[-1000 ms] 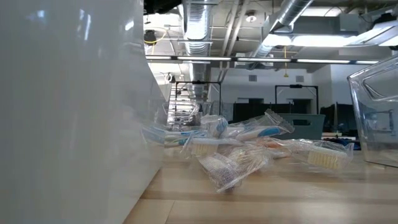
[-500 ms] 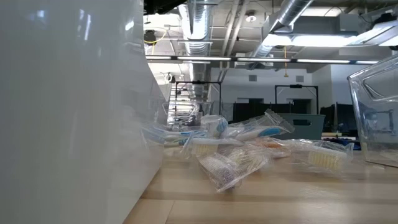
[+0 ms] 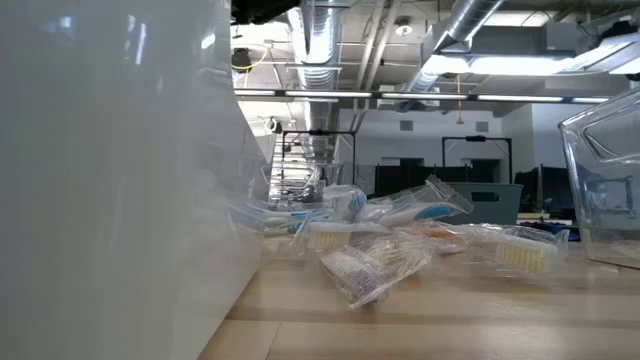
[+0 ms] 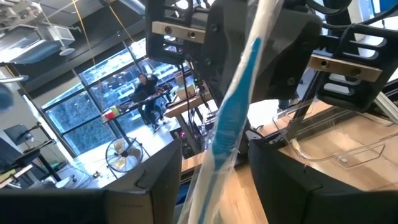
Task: Pick & Place Toothbrushes
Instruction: Put the blue toothbrush into the white bin
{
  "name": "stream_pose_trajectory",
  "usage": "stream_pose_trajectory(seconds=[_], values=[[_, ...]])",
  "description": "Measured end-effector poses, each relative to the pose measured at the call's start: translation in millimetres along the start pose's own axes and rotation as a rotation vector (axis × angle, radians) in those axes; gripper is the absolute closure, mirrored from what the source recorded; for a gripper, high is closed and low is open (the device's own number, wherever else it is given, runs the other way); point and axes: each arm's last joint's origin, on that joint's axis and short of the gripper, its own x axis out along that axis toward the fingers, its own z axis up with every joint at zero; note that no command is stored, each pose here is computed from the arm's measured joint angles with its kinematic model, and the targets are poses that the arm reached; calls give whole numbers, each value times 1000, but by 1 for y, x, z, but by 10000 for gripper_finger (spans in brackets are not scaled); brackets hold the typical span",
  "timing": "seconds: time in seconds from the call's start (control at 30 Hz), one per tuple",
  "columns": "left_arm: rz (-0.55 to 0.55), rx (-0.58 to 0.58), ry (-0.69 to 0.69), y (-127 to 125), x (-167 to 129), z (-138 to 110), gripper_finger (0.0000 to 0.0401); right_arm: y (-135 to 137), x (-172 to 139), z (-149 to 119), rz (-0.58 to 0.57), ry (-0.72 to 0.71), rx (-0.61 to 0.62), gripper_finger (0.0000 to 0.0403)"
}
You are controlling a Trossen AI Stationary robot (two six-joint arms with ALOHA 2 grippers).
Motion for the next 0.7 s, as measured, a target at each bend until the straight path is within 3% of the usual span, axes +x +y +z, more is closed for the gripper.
stream_pose_trajectory(seconds=[0.7], values=[[-3,0,11,0,0,-1,354,0,0,-1,7,13,-12,403]])
